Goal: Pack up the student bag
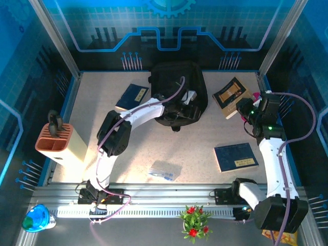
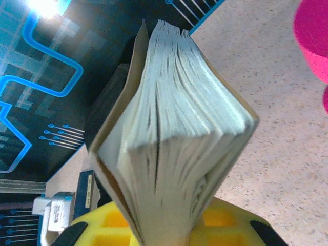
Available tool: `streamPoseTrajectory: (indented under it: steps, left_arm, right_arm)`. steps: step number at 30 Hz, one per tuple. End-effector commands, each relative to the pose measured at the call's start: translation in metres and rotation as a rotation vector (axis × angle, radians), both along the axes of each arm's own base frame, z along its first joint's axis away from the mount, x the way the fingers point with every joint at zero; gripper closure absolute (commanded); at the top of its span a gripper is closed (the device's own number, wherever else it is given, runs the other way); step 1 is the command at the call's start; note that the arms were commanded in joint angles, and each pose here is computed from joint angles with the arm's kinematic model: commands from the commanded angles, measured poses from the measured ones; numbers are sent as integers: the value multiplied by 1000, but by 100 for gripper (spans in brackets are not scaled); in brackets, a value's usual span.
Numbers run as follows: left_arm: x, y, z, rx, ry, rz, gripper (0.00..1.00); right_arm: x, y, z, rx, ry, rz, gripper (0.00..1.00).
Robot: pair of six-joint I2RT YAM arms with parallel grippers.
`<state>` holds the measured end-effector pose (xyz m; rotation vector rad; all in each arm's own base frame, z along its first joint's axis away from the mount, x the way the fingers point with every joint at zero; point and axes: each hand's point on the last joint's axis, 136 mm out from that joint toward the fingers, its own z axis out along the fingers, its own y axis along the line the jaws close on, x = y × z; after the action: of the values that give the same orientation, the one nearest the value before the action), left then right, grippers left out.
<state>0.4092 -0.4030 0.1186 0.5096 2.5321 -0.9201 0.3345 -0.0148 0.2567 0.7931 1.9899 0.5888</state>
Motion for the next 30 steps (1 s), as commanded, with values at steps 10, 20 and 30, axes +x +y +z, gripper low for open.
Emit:
streamPoseTrajectory:
  steps: [10,20,30]
  left_arm:
    - [16,-8,-23,74,27,-37,60]
    - [19,-5,-27,103,14,-34,73]
    - [33,-4,12,52,-58,12,94]
  right_arm:
    - [-3,9,2,32,-30,55,99]
    - [-7,11,-1,37,-24,59,99]
    - [-15,5,2,13,-12,35,98]
